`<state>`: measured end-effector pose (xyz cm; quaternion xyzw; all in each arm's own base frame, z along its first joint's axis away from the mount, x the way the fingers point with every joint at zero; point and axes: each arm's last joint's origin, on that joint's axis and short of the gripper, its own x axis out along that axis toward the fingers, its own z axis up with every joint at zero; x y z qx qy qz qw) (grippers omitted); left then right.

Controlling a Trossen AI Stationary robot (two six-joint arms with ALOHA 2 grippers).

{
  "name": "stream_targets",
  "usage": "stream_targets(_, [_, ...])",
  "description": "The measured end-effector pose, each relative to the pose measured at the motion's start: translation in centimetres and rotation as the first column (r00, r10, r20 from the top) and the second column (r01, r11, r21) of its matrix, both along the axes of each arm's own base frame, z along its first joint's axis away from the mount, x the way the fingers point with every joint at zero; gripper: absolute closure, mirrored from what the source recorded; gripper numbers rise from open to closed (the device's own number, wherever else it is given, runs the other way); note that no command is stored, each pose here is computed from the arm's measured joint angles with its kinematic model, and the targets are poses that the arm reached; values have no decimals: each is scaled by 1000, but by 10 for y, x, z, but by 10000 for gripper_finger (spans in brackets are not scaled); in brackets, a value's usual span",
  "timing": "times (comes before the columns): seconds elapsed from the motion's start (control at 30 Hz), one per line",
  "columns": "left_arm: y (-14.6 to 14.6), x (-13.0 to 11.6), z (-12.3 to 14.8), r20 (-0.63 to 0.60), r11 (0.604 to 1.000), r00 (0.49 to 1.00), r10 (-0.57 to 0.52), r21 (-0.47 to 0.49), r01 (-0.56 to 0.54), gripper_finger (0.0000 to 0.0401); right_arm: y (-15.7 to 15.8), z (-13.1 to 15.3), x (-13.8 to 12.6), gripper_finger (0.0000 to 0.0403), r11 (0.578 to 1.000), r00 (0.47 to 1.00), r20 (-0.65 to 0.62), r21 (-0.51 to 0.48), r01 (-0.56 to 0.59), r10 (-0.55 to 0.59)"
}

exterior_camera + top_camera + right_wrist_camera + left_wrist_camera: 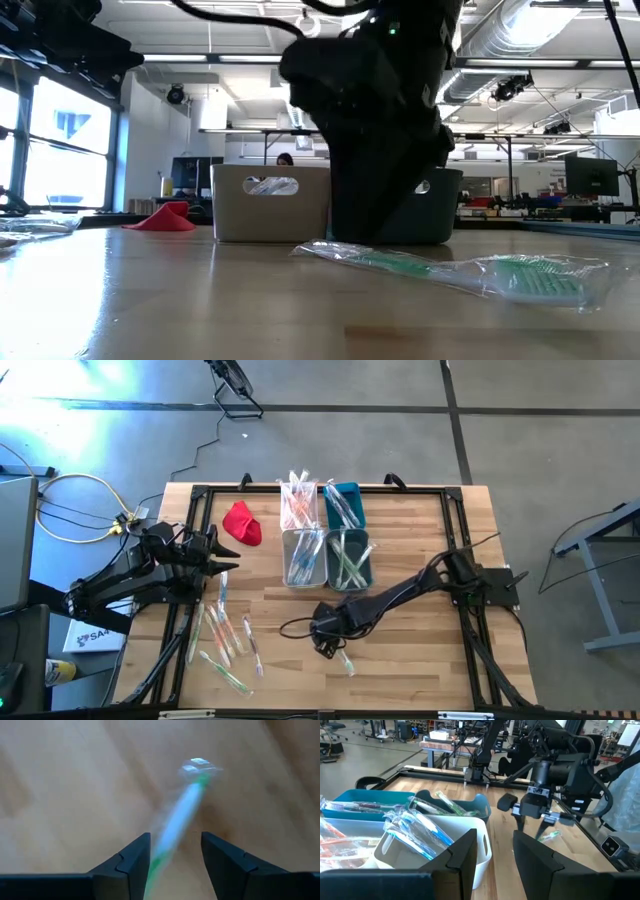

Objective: Pick & Place Toothbrushes
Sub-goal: Put the green toothbrush into the blue bin

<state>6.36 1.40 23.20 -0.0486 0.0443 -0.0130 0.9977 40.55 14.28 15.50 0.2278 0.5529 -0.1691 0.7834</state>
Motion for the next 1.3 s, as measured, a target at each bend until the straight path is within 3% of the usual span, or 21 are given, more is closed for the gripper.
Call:
stream_targets(0.4, [0,0,0,-1,1000,1000,2,0,-2,277,0,-13,2,254,1000,1000,-24,-15,17,-17])
stream_targets(0.87, [0,0,0,-2,1000,1000,1,-1,-1,277,1,-13,2,385,1000,999,-39,30,-3,5])
stream_targets(1.03, [0,0,0,-3,1000,1000,1,-1,-1,277,3,-10,2,386,998,1000,-25,55,-14,15])
stream_targets(1.2, [0,0,0,-3,1000,1000,-1,-1,1,277,5,11,3,388,994,996,61,81,-75,70])
stream_targets(1.3, [0,0,0,-3,1000,1000,-1,-2,1,277,5,29,2,388,996,988,131,35,-88,82])
